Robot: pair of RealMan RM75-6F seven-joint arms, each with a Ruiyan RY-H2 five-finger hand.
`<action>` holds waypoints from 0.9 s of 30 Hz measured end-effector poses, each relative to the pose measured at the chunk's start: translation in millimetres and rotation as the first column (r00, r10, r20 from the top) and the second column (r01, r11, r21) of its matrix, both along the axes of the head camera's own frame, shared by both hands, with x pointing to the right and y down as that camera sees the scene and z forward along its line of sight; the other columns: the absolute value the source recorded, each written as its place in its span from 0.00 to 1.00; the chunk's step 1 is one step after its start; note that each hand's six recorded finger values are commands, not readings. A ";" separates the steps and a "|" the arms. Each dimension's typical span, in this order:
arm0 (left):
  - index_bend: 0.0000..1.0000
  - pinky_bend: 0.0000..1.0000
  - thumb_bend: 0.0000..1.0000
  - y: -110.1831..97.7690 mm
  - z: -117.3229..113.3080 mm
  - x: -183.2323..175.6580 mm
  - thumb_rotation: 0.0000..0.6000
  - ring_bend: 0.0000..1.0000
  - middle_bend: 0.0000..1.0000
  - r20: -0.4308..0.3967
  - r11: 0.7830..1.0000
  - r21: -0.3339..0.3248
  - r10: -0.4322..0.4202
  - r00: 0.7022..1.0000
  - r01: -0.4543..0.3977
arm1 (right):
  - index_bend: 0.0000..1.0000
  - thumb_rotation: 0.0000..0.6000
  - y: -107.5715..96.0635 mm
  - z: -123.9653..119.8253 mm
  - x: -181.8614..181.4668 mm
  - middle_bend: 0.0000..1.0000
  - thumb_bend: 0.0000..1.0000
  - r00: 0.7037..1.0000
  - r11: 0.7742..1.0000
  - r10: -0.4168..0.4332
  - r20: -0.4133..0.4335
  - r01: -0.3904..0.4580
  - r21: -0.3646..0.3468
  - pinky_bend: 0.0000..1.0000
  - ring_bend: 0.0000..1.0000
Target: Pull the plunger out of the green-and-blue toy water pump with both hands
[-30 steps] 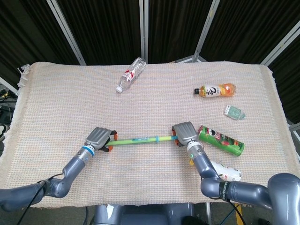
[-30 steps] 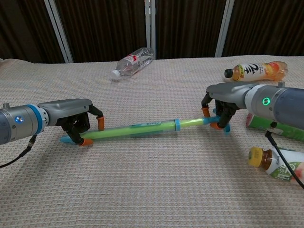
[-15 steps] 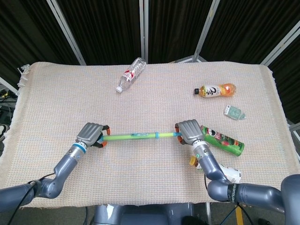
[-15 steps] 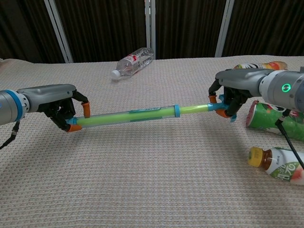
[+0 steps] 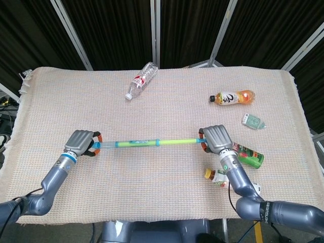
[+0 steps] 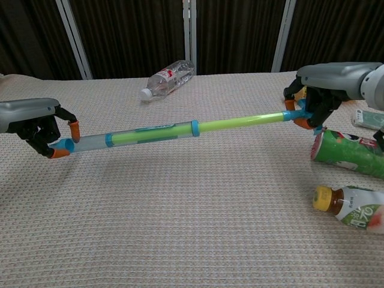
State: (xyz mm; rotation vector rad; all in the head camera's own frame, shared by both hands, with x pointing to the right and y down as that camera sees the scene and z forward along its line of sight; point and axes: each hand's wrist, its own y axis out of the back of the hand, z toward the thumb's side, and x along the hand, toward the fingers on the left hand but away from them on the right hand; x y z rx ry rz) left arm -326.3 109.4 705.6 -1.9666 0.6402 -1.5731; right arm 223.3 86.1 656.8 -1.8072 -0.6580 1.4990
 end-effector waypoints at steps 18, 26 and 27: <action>0.84 1.00 0.57 -0.4 -0.8 -69.4 1.00 0.83 0.89 0.095 0.996 0.016 -0.084 0.992 0.083 | 0.72 1.00 -9.5 -18.5 33.8 1.00 0.50 1.000 0.999 0.021 -0.021 -0.020 0.035 1.00 1.00; 0.84 1.00 0.57 -0.2 2.1 -87.4 1.00 0.83 0.89 0.118 0.995 0.015 -0.100 0.988 0.098 | 0.72 1.00 -9.3 -19.1 37.4 1.00 0.50 1.000 0.999 0.028 -0.012 -0.027 0.035 1.00 1.00; 0.84 1.00 0.57 0.0 2.8 -87.5 1.00 0.83 0.89 0.117 0.995 0.014 -0.099 0.988 0.098 | 0.72 1.00 -8.9 -18.8 37.3 1.00 0.50 1.000 0.999 0.026 -0.012 -0.026 0.034 1.00 1.00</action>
